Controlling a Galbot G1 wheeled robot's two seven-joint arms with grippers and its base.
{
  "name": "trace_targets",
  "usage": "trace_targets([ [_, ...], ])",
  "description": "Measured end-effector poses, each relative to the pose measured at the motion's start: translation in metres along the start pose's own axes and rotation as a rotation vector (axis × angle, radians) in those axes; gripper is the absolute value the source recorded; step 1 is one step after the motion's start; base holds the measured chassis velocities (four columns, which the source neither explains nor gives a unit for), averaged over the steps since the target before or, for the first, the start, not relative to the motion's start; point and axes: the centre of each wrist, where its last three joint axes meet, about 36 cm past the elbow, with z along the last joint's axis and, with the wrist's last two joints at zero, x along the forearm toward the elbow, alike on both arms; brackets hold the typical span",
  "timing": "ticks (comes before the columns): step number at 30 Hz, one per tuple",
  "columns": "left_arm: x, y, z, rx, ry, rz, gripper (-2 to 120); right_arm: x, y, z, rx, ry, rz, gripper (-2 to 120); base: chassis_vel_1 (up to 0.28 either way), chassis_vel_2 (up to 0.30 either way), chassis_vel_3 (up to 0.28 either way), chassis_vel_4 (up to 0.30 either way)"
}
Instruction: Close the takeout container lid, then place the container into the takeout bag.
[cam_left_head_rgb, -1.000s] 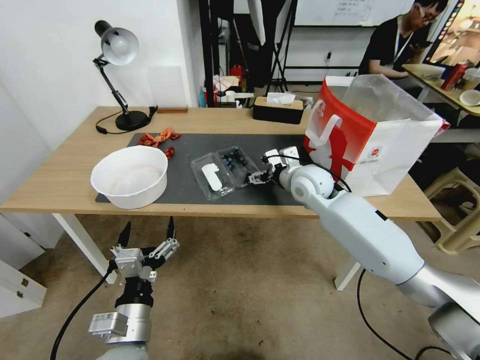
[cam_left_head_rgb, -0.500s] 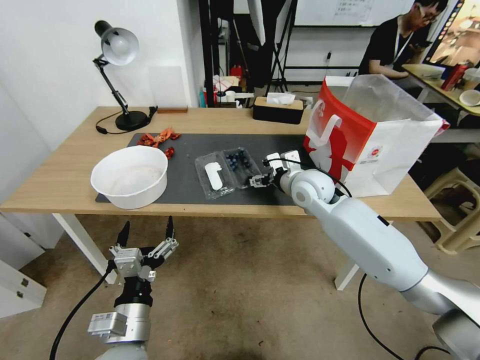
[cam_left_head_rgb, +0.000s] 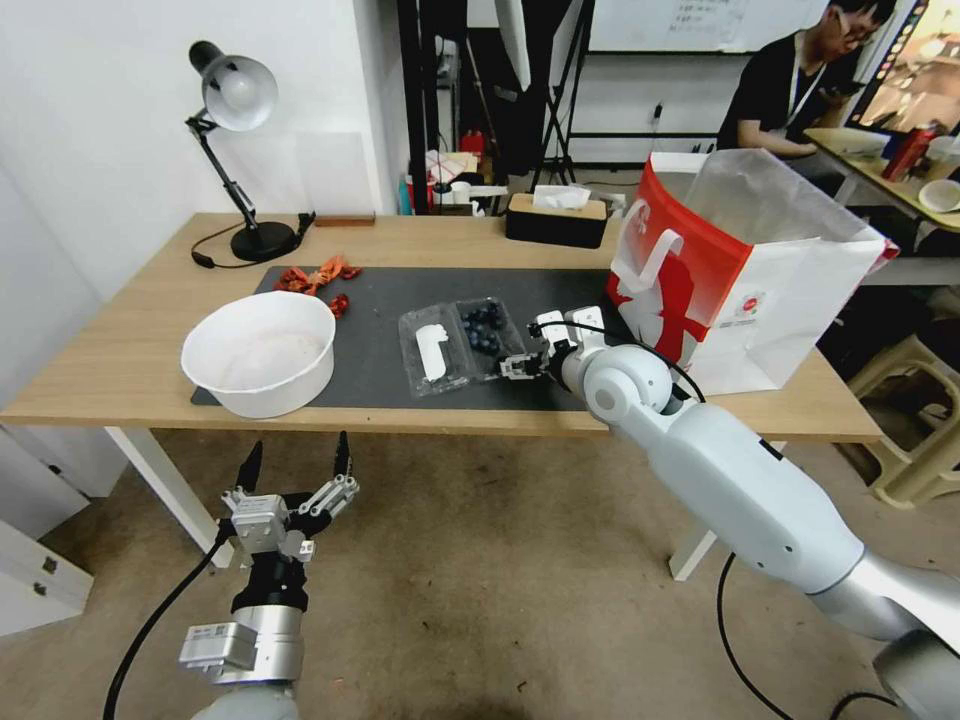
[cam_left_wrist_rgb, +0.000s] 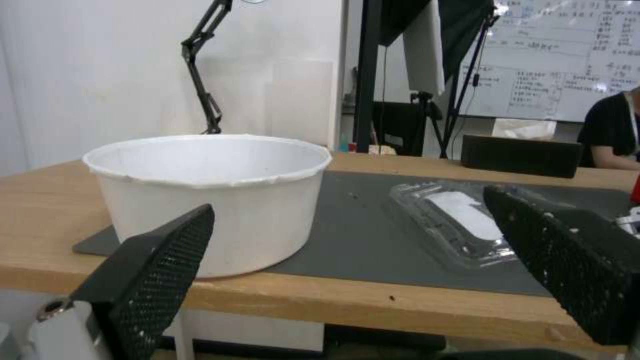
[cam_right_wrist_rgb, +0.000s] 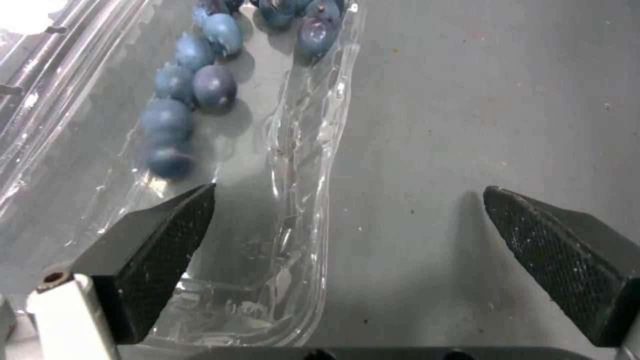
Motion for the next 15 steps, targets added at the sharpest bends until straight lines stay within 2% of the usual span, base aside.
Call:
trace_targets([
  [15, -0.0005, 0.0012, -0.0013, -0.004, -0.007, -0.002, 100, 0.0052, 0.0082, -0.0033, -0.023, -0.002, -0.010, 100, 0.000, 0.000, 0.000, 0.000],
])
